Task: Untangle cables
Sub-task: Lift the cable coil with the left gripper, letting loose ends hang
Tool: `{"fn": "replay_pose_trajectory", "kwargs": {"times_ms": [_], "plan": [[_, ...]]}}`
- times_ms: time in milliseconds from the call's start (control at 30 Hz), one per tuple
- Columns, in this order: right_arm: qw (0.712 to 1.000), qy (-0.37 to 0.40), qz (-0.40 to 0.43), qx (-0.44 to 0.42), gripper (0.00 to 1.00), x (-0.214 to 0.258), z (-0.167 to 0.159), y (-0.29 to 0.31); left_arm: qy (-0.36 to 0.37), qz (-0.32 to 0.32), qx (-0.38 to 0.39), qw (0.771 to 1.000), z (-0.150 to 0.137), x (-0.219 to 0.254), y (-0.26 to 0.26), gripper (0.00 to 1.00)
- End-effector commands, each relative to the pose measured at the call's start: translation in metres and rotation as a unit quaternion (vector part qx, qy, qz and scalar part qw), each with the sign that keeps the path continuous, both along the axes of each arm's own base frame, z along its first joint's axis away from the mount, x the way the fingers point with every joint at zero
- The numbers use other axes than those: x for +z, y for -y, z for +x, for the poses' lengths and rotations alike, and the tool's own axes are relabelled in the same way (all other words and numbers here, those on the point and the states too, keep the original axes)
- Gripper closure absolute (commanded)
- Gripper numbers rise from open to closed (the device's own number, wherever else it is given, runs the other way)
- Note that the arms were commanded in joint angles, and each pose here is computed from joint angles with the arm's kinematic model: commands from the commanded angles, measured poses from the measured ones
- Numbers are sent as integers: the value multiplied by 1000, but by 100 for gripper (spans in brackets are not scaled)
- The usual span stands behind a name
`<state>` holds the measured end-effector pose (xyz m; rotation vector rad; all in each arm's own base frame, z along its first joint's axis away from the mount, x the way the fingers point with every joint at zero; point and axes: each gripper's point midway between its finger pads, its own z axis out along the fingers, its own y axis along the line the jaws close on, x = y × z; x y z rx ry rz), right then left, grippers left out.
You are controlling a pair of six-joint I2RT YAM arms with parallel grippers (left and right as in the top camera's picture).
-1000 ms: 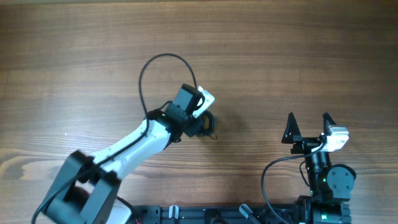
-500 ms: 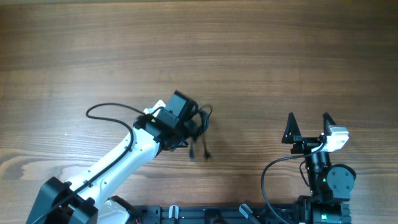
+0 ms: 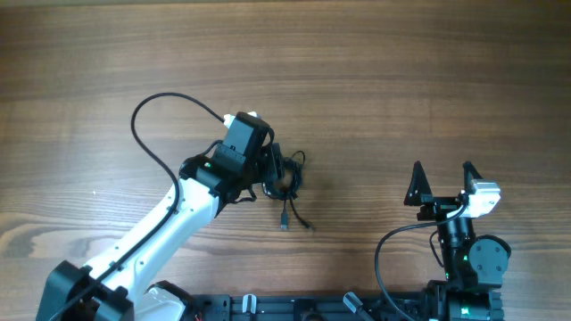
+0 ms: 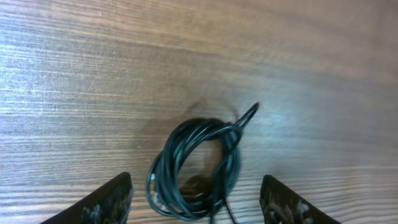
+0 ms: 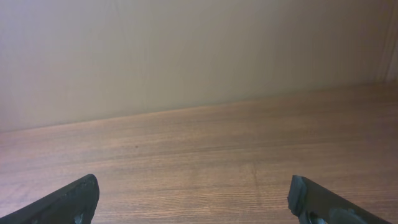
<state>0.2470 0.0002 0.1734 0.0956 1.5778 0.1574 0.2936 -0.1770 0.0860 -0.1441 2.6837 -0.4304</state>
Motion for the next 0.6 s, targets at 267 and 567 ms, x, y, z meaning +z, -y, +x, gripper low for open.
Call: {"fn": "replay_pose_trajectory", "kwargs": {"times_ms": [267,567], "plan": [[1000,6,-2,-7,0,3,0,2,-119,65,-53,989,-16,-93,-1,57],[1000,6,-2,-7,0,3,0,2,-92,47,-34,994,-13,-59,-2,96]]}}
